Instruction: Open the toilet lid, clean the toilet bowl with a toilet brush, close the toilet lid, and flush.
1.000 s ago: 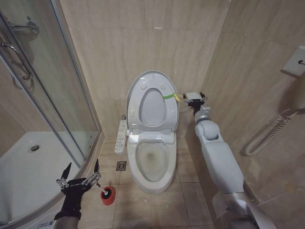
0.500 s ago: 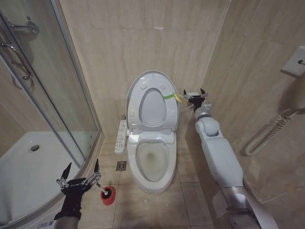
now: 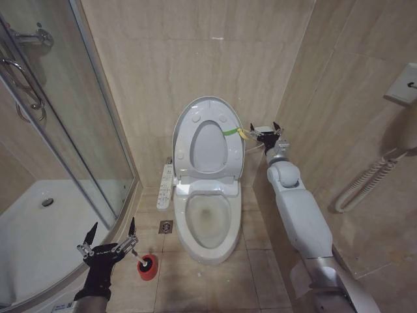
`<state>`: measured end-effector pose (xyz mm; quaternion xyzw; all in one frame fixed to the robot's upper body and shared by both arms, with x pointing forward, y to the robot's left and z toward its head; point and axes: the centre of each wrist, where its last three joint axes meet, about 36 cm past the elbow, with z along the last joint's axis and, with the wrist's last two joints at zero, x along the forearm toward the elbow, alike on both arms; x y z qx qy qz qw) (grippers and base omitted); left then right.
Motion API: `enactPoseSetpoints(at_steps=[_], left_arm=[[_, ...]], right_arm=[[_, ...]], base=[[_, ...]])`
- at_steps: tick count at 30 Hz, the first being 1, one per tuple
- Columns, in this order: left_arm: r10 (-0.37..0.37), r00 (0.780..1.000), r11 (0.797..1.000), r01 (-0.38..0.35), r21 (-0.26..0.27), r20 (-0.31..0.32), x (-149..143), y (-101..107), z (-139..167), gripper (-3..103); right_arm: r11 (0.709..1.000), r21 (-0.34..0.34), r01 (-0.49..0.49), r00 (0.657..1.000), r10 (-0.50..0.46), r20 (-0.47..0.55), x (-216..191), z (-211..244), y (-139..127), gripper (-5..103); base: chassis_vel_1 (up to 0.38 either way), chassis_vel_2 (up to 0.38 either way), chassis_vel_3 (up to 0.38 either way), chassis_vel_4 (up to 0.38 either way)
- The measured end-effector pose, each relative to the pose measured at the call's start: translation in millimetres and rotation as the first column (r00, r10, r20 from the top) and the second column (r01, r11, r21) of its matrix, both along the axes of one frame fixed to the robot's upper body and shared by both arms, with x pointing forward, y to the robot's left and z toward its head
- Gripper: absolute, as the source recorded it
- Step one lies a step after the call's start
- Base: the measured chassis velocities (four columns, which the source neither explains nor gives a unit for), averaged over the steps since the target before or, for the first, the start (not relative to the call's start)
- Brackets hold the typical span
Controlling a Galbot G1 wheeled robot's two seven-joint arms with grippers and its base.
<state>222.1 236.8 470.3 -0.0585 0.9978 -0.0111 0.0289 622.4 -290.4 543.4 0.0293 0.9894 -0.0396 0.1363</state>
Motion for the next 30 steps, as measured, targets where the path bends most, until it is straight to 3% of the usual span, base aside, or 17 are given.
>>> enactPoseSetpoints(at_steps=[20, 30], left_arm=[[0.0, 1.0, 1.0, 0.0, 0.0, 0.0, 0, 0, 0, 100], [0.0, 1.0, 1.0, 0.0, 0.0, 0.0, 0, 0, 0, 100]], right_arm=[[1.0, 0.013, 0.012, 0.999, -0.012, 0.033, 10, -5, -3, 100], [0.999, -0.002, 0.048, 0.995, -0.047, 0.083, 36, 22, -23, 100]], base=[[-0.06, 0.049, 0.059, -0.052], [-0.007, -0.005, -0.016, 0.003]])
